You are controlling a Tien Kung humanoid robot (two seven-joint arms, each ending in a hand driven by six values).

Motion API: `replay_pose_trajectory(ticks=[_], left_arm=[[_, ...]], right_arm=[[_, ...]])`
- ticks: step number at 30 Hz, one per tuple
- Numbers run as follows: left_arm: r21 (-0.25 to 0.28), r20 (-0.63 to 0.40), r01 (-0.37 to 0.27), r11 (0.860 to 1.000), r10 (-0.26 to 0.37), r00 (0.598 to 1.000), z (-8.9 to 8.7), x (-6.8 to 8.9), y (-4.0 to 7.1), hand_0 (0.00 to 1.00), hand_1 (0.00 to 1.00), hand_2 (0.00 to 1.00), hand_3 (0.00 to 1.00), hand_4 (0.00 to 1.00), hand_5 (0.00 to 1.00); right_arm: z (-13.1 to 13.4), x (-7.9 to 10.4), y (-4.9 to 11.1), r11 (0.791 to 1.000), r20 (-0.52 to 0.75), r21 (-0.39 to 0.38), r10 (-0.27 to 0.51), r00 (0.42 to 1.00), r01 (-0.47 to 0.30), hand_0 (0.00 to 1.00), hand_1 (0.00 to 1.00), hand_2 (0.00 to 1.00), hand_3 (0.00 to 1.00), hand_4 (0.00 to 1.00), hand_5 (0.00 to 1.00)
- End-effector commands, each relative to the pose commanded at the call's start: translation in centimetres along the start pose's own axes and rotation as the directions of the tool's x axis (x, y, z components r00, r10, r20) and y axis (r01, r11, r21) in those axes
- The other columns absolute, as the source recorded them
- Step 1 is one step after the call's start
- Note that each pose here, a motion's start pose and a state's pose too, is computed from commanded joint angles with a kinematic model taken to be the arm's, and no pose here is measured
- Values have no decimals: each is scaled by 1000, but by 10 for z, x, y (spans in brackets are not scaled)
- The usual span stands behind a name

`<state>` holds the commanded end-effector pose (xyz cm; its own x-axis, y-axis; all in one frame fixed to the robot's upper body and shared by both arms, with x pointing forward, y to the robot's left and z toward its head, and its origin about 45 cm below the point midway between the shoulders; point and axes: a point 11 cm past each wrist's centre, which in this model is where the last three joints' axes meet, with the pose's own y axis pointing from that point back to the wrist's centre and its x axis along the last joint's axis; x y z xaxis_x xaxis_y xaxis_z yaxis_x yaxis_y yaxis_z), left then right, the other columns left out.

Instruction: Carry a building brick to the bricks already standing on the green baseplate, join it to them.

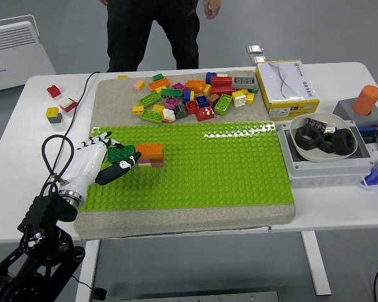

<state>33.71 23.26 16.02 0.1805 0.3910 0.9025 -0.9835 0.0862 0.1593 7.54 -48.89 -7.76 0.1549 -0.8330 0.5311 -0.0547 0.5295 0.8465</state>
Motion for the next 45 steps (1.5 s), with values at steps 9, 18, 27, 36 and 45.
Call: replay_pose_trajectory(ticks=[9,18,27,36,45], left_arm=[[12,1,12,1000,-12,1000,-3,-4,-3,998,979,994,693,854,998],[16,3,25,1000,-25,1000,-3,-7,-3,998,976,991,691,862,998],[26,8,46,999,-46,999,-4,-12,0,998,974,989,688,860,998],[40,11,60,997,-60,998,-6,-15,1,998,974,988,688,852,998],[13,-2,31,999,-31,1000,-2,-10,2,993,970,988,684,849,998]], right_arm=[[-1,0,0,1000,-2,2,1,1000,-1,727,660,711,763,868,998],[-1,0,0,1000,-6,1,2,1000,-2,727,659,711,763,869,998],[0,0,0,1000,-7,-1,2,1000,-2,727,659,711,763,870,998],[2,-1,0,1000,-7,-3,1,1000,-1,726,660,711,762,871,998],[3,-2,0,1000,-5,-6,-2,1000,2,726,659,711,762,871,998]])
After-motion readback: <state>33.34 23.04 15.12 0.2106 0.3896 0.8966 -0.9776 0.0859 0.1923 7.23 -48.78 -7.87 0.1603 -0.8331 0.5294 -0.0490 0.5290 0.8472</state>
